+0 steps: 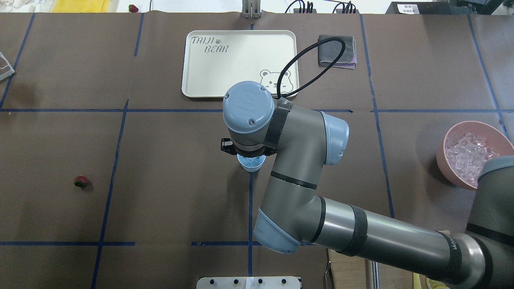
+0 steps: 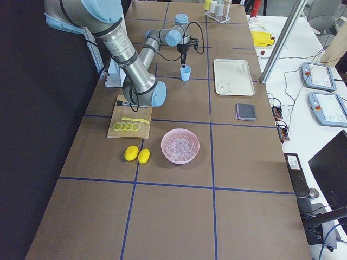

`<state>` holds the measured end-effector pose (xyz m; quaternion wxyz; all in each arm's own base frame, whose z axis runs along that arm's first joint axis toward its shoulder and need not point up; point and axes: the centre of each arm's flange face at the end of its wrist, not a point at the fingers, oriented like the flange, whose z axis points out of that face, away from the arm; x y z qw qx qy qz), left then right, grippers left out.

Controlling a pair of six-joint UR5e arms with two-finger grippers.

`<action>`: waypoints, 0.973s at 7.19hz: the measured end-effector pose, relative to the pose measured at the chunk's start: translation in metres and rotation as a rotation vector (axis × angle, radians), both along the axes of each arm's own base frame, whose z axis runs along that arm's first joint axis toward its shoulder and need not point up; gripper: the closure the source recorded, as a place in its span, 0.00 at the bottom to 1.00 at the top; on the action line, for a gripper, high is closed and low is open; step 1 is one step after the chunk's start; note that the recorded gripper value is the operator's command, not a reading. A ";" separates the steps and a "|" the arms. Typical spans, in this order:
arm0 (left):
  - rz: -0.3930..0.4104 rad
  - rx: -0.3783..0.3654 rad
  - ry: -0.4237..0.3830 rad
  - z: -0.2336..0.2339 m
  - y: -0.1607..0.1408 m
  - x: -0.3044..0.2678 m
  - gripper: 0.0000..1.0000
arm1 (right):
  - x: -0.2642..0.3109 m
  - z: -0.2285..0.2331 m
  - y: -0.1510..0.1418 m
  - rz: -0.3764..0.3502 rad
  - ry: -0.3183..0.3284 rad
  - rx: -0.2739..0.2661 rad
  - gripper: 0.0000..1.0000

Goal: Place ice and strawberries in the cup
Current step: 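Open the right gripper to drop the ice cube into the cup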

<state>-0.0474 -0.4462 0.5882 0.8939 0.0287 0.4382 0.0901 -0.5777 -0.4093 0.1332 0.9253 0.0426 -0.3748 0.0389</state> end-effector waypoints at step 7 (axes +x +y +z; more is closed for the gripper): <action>-0.002 0.036 -0.002 -0.019 -0.002 0.000 0.00 | 0.031 -0.005 -0.023 0.013 -0.018 0.053 0.01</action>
